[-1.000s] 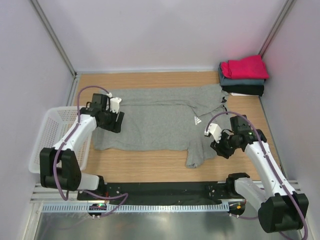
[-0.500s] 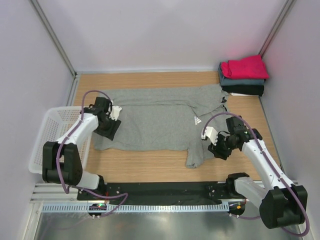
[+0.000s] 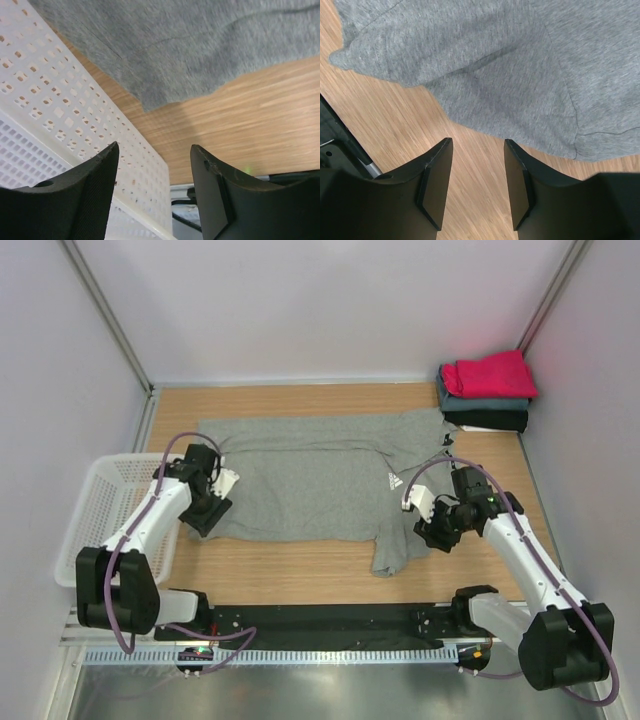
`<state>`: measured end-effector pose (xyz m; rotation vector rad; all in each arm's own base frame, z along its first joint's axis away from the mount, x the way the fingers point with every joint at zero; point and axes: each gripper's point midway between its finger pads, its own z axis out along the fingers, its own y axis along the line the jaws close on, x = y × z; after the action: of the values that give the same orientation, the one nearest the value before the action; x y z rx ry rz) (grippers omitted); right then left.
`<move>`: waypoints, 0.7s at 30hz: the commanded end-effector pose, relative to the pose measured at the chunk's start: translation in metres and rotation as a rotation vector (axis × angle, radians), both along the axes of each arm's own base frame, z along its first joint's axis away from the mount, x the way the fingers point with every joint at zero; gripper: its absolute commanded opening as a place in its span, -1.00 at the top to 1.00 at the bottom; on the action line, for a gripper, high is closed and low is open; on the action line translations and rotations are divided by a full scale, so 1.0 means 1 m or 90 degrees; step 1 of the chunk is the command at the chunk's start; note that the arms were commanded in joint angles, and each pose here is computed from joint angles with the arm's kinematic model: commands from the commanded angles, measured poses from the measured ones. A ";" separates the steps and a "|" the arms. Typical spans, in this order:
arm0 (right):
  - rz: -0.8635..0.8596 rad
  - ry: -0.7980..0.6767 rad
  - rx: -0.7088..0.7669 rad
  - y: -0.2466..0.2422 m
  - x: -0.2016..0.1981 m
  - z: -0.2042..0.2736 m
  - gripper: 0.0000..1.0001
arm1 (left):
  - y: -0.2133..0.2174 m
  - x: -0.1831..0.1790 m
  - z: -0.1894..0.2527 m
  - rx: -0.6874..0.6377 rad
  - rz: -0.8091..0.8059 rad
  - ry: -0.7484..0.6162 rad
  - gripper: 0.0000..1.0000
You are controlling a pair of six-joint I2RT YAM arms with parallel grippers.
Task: Fold and stack the t-shirts
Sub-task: Fold the tshirt
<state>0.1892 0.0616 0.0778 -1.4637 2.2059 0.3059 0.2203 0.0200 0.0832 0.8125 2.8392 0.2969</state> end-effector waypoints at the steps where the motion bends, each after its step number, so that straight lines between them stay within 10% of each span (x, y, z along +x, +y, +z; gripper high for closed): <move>1: 0.007 -0.030 0.018 0.008 0.013 0.014 -0.03 | 0.013 -0.009 0.008 0.049 -0.062 0.029 -0.23; 21: -0.007 -0.032 0.003 0.005 0.022 0.009 -0.04 | 0.031 0.004 -0.018 0.106 -0.115 0.080 -0.21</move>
<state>0.1978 0.0638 0.0775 -1.4526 2.2101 0.2983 0.2184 0.0290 0.0546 1.1460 2.8672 0.3258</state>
